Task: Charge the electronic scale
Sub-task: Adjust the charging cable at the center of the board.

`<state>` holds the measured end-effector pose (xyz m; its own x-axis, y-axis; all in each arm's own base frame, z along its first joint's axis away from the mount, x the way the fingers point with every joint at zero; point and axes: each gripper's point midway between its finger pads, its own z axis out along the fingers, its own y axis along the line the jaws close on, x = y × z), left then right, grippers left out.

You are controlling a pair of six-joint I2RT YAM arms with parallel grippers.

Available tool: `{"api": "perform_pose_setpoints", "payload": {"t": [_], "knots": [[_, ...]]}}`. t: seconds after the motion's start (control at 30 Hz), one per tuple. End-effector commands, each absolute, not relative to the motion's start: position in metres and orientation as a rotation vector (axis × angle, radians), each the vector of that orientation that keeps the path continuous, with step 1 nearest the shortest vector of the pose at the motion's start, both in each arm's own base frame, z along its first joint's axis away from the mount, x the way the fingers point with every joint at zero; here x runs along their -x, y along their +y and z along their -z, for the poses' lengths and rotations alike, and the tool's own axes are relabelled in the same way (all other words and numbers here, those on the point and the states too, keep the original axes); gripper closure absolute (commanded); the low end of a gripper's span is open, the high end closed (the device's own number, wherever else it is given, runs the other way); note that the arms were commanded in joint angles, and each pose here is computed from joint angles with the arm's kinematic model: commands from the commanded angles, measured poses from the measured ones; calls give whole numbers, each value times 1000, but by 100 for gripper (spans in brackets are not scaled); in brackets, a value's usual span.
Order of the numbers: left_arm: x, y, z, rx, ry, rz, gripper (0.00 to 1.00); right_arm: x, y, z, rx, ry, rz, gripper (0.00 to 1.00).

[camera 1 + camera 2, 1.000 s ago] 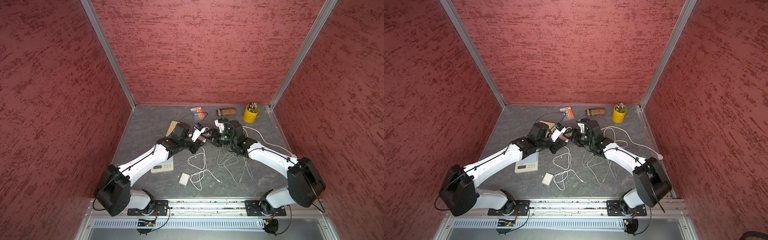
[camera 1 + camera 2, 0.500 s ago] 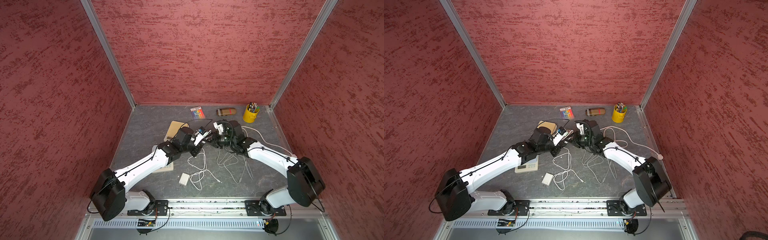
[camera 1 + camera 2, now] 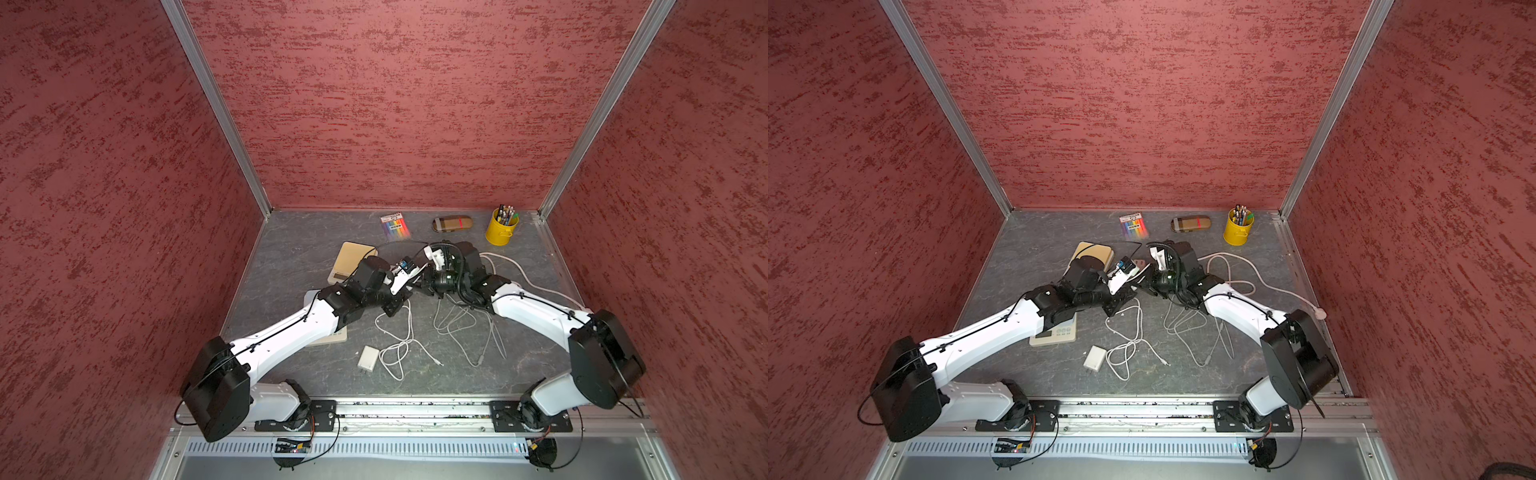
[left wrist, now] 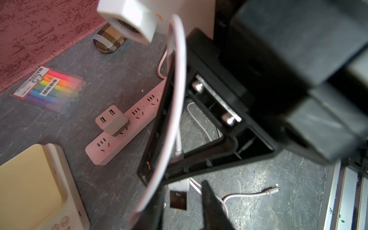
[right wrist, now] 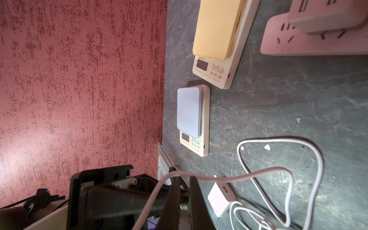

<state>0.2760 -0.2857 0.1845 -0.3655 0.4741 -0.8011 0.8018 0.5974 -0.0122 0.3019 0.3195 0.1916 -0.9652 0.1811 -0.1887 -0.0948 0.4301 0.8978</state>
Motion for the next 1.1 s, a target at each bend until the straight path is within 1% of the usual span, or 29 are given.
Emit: {"api": "perform_pose_setpoints", "payload": {"t": [0.0, 0.17, 0.23, 0.37, 0.47, 0.53, 0.57, 0.6, 0.63, 0.67, 0.7, 0.77, 0.93, 1.07], "knots": [[-287, -281, -205, -941, 1966, 564, 41, -300, 315, -195, -44, 2475, -1447, 100], [-309, -258, -220, -789, 2006, 663, 39, -301, 310, -195, 62, 2544, -1315, 100], [-321, -257, -223, -753, 2017, 695, 39, -299, 307, -192, 90, 2570, -1273, 100], [-342, -274, -218, -728, 2060, 752, 38, -288, 304, -191, 161, 2602, -1263, 100], [-348, -300, -221, -757, 2043, 866, 38, -279, 296, -189, 185, 2633, -1231, 100], [-350, -313, -222, -777, 2011, 875, 38, -279, 286, -187, 172, 2649, -1184, 100], [-354, -317, -221, -775, 2001, 873, 46, -279, 282, -187, 177, 2650, -1179, 100], [-359, -319, -219, -766, 2003, 880, 60, -277, 280, -187, 183, 2649, -1181, 100], [-367, -319, -219, -751, 2005, 891, 79, -276, 277, -187, 192, 2650, -1184, 100], [-372, -321, -218, -745, 2009, 913, 93, -274, 275, -187, 199, 2654, -1182, 100], [-378, -322, -219, -743, 2005, 942, 100, -274, 271, -184, 203, 2662, -1172, 100], [-389, -323, -225, -729, 1985, 982, 100, -273, 266, -182, 212, 2675, -1164, 100], [-416, -326, -233, -685, 1964, 1052, 100, -262, 267, -215, 322, 2536, -1303, 100], [-422, -340, -232, -682, 1955, 1116, 100, -265, 265, -236, 320, 2424, -1374, 100]]}}
